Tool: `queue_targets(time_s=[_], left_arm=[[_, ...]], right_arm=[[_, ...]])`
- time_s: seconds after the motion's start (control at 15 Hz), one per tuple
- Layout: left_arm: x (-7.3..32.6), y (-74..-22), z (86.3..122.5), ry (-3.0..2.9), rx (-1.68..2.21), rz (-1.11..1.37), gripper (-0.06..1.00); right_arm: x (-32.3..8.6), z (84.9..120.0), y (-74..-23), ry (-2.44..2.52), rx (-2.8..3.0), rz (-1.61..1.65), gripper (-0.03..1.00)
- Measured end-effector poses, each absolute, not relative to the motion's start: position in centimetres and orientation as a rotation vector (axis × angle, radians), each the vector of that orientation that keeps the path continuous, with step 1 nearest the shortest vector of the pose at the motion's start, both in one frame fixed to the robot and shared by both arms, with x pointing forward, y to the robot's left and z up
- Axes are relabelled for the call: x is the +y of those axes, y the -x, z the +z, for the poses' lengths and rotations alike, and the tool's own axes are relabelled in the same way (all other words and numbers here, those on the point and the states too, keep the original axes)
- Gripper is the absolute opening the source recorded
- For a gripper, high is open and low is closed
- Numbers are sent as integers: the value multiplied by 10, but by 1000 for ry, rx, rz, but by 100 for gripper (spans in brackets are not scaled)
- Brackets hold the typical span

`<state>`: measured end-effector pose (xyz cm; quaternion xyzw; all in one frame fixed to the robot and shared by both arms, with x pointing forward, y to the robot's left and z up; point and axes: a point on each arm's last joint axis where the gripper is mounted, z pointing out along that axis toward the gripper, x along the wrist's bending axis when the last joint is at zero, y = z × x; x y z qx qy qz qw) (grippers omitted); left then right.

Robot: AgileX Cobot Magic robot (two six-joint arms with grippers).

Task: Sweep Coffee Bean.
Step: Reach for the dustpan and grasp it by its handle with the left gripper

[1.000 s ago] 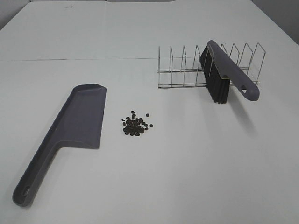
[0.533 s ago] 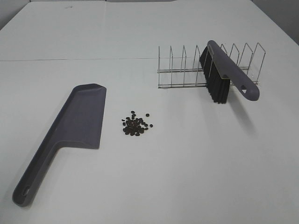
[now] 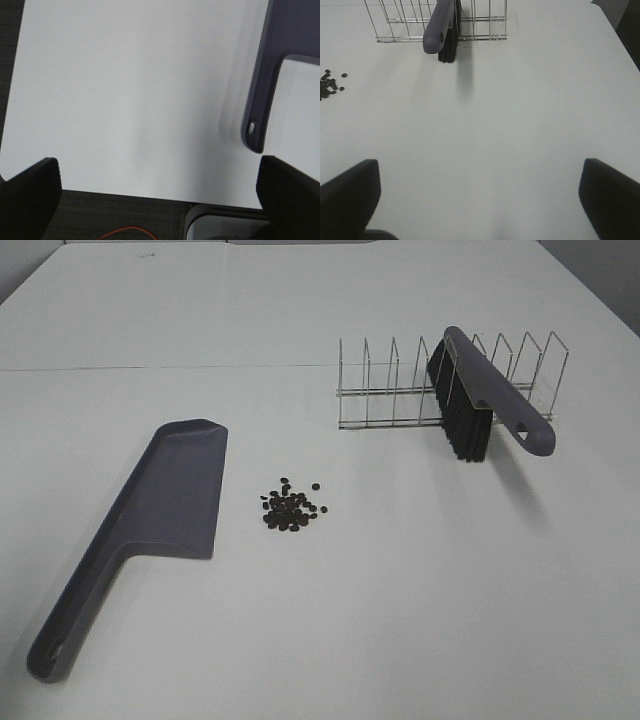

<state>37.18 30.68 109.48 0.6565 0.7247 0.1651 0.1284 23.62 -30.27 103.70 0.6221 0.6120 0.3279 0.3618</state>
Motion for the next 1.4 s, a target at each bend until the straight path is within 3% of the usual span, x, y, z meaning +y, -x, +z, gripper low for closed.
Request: queue_targets(time_s=[0.33,0.53,0.6,1.0,1.4], left_arm=[[282,-425,1054,-2110,2110,280,98],[250,-472,1001,-2199,2114,194,98],[231,-496,965,-2228,2139,148,98],[203,-551,919,-2295,2136,100,98],[187,-551,886,-2445,2085,-4,98]], right_arm=[[-303,1037,-236,-1602,1576,844,99],[-303,1037,-236,-1602,1576,844,99],[-303,1037,-236,-1602,1576,844,99],[-303,1037,-236,-1602,1576,844,99],[-303,1037,-236,-1602,1576,844,99]])
